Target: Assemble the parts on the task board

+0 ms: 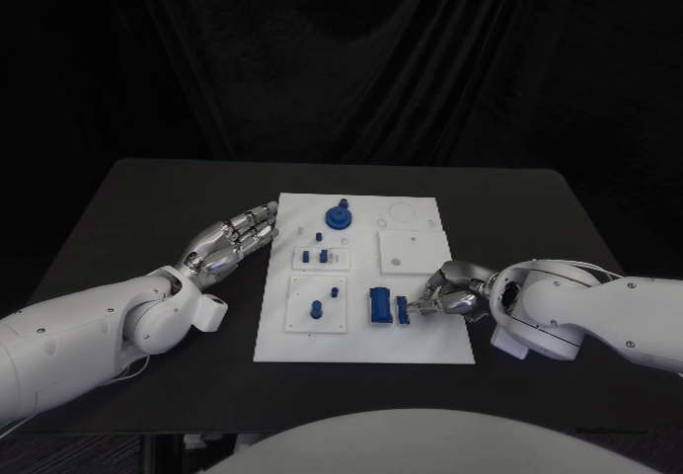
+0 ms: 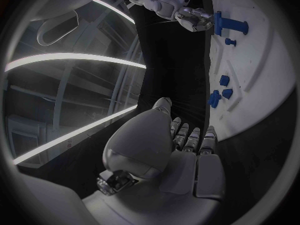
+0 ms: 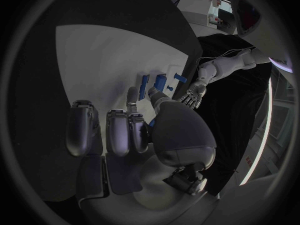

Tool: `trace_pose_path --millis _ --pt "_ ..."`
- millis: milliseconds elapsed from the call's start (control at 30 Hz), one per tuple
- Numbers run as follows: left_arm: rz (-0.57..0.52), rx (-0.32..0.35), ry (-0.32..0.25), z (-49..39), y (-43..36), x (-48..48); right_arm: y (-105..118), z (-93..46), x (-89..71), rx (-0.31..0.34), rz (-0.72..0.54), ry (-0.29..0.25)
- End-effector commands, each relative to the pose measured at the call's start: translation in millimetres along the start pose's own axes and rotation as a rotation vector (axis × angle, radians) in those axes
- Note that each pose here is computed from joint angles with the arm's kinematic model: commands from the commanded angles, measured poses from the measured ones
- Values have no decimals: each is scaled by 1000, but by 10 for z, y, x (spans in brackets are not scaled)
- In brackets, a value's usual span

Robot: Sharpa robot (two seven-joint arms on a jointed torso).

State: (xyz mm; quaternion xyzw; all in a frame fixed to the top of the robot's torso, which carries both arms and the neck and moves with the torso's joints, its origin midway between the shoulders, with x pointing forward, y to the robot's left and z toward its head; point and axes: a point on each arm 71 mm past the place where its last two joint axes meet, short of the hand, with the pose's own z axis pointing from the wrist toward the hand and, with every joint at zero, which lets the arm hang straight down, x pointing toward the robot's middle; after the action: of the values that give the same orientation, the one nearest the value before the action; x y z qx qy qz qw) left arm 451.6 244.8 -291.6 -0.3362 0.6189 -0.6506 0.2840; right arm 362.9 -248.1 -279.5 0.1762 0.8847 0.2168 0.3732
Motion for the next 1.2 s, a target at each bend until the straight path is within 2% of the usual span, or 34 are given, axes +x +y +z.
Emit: trace_pose_path --millis 33,233,300,433,500,667,867,1100,1133,1200 --pt "25 48 -6 -6 -33 12 35 -43 -87 -108 -16 -121" --pt "85 93 -18 -49 -87 38 57 -188 -257 -263 39 -291" --pt "91 98 -20 -57 -97 45 70 -213 -303 -291 54 -319" --pt "104 115 -29 -87 -134 65 157 -274 -482 -403 119 -379" --pt "105 127 -36 -96 -157 71 206 -278 -552 -457 150 -377" --pt "104 170 -69 -119 -222 69 351 -224 -637 -603 238 -324" --pt "92 195 -75 -73 -234 98 340 -185 -654 -683 330 -299" --pt "85 200 -75 -65 -237 108 266 -152 -655 -715 368 -304" --pt "84 51 -59 -55 -117 118 247 -136 -649 -637 306 -317" --pt "85 52 -66 -47 -124 121 257 -126 -653 -637 314 -322"
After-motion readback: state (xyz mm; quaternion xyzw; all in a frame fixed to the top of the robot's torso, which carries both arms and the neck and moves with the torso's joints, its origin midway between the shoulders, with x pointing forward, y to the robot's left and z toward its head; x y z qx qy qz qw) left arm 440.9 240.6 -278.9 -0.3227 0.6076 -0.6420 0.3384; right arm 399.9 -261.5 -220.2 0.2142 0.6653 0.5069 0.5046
